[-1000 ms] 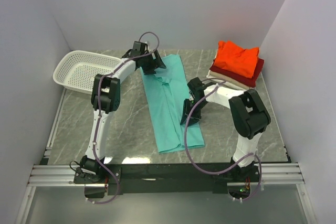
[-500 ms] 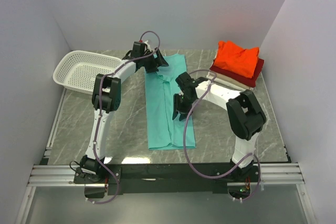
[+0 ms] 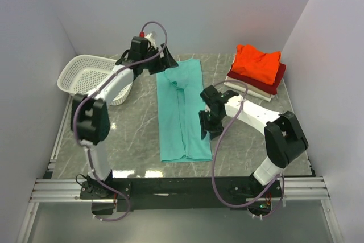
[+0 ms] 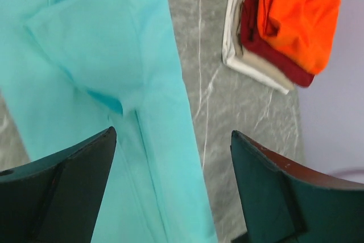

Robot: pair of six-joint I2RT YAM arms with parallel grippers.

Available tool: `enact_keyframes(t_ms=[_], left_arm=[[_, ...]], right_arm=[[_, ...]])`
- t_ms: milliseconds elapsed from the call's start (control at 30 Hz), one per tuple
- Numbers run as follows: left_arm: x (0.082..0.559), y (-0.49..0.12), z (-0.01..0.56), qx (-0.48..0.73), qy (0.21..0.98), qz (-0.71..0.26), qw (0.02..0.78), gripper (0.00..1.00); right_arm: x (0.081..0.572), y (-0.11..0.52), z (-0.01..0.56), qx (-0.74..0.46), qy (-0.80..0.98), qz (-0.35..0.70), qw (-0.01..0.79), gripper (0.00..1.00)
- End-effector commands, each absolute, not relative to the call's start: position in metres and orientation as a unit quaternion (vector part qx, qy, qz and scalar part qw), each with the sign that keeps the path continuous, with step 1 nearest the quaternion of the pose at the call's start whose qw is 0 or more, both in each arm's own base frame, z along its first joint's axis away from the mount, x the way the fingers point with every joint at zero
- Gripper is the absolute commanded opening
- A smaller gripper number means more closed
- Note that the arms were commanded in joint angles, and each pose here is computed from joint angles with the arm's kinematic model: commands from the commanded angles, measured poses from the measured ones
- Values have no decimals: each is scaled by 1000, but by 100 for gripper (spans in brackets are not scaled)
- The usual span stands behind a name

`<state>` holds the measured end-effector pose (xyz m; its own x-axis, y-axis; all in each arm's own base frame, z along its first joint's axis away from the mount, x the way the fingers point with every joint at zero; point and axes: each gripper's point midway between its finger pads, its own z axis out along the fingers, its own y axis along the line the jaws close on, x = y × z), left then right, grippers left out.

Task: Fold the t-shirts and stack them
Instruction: Fold the tshirt

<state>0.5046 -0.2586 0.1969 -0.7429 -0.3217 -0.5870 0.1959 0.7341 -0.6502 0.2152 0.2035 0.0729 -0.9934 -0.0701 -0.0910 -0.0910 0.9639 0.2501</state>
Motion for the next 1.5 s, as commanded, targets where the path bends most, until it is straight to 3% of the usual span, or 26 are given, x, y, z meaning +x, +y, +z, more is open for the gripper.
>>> enact_keyframes(t_ms=[0, 233, 633, 967, 1100, 1333, 1467], left_arm=[[444, -247, 186, -13, 892, -290, 347, 87], [311, -237, 99, -12, 946, -228, 229, 86], [200, -226, 70, -21, 961, -231, 152, 80], [164, -209, 52, -61, 967, -213, 123, 76], [153, -213, 44, -55, 967, -226, 99, 73], [139, -221, 28, -42, 971, -226, 60, 60], [137, -227, 26, -38, 970, -234, 55, 58]], right_arm=[[194, 188, 66, -61, 991, 117, 21, 50], [166, 184, 52, -73, 989, 132, -4, 51], [132, 177, 26, -90, 985, 141, -49, 50], [134, 184, 16, -99, 982, 153, -56, 47], [129, 184, 11, -101, 980, 156, -70, 41], [128, 182, 10, -98, 981, 153, -71, 33], [129, 182, 10, -97, 981, 153, -70, 33]])
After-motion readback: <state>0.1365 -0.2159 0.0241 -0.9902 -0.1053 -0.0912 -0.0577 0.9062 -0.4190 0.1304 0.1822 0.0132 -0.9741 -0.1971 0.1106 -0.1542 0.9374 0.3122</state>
